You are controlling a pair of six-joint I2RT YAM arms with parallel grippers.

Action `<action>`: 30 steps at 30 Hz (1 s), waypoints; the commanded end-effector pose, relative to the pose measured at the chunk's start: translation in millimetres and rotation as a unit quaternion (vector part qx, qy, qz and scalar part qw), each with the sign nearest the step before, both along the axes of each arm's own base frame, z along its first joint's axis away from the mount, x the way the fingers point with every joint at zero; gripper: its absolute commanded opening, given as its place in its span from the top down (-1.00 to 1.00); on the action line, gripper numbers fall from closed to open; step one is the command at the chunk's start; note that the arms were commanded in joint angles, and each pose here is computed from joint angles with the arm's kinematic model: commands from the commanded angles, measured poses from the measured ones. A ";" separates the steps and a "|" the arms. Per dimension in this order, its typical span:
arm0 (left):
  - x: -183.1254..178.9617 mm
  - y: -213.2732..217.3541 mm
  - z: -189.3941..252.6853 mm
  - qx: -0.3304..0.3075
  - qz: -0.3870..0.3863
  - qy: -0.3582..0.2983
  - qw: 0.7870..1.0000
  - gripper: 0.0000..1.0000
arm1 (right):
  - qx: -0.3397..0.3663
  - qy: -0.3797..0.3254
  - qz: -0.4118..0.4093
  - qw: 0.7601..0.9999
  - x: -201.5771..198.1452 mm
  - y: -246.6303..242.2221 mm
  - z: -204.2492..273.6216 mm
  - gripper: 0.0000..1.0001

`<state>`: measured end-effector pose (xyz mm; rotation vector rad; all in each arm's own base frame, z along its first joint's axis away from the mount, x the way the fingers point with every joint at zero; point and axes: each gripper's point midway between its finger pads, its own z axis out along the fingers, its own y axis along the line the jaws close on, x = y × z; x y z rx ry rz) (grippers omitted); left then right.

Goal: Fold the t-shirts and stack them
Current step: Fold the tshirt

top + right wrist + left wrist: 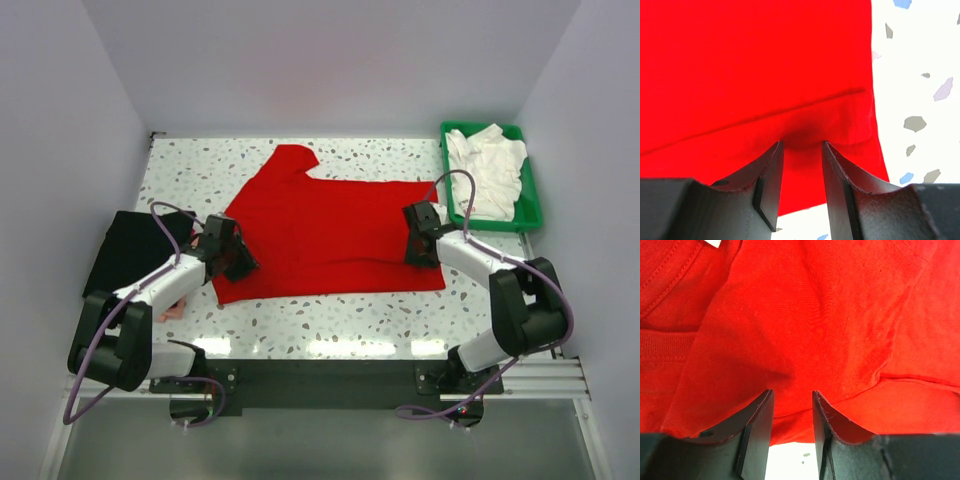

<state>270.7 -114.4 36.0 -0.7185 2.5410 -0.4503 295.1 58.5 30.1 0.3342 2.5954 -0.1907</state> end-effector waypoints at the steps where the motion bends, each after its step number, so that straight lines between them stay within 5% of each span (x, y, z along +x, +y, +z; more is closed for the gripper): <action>1: -1.0 2.4 -2.3 0.007 0.003 0.002 1.000 0.18 | 0.012 -0.032 -0.010 0.999 28.0 3.4 15.1 0.19; 30: 4.9 -3.6 1.5 -0.006 -0.001 -0.004 1.000 0.18 | 0.038 -0.057 -0.016 0.997 75.9 7.1 39.0 0.07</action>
